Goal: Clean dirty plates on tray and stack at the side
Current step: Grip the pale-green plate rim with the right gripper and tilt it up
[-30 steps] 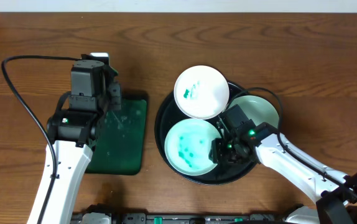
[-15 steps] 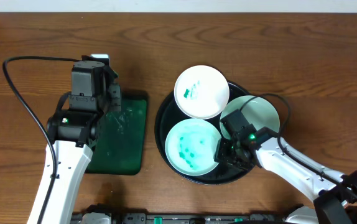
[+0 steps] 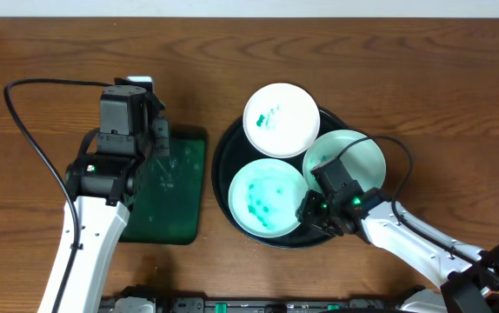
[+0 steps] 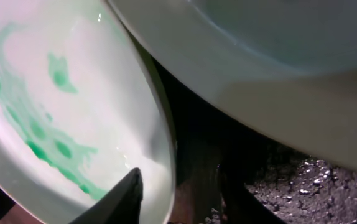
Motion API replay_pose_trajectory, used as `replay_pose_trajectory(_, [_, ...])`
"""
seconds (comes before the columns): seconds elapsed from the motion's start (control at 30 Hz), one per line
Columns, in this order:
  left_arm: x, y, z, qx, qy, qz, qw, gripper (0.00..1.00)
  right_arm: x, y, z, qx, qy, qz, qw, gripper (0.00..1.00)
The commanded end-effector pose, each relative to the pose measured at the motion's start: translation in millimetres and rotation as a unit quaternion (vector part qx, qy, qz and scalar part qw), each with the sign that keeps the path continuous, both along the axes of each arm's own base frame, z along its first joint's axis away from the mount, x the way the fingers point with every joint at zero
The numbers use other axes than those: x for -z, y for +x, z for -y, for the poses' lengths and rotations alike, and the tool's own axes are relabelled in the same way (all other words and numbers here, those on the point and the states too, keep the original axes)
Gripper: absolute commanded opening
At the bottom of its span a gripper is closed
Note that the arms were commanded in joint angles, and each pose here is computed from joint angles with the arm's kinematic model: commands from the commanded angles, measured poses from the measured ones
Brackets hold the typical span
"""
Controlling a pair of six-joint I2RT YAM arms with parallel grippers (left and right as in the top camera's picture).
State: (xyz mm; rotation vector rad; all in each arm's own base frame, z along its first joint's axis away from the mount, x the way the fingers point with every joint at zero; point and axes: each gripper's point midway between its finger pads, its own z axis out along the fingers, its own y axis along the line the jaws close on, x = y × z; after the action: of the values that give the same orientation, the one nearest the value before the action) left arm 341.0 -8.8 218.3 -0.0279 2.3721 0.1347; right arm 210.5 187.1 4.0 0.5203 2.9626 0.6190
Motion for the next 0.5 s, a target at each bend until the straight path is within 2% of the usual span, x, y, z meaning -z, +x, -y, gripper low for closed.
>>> replay_pose_trajectory(0.0, [3,-2,-2,0.000,0.008,-0.006,1.000,0.07,14,-4,8,0.005,-0.025,-0.008,1.000,0.33])
replay_pose_trajectory(0.1, [4,-3,-2,0.000,0.009,-0.008,1.000,0.07,14,-3,8,0.005,-0.025,-0.004,1.000,0.41])
replay_pose_trajectory(0.17, [4,-3,-2,0.000,0.009,-0.008,1.000,0.07,13,1,7,0.006,-0.022,0.004,1.000,0.41])
replay_pose_trajectory(0.3, [4,-3,-2,0.000,0.009,-0.009,1.000,0.07,9,9,1,0.007,-0.010,0.021,1.000,0.39])
replay_pose_trajectory(0.47, [4,-3,-2,0.000,0.009,-0.010,1.000,0.07,9,13,2,0.019,-0.010,0.027,0.999,0.31])
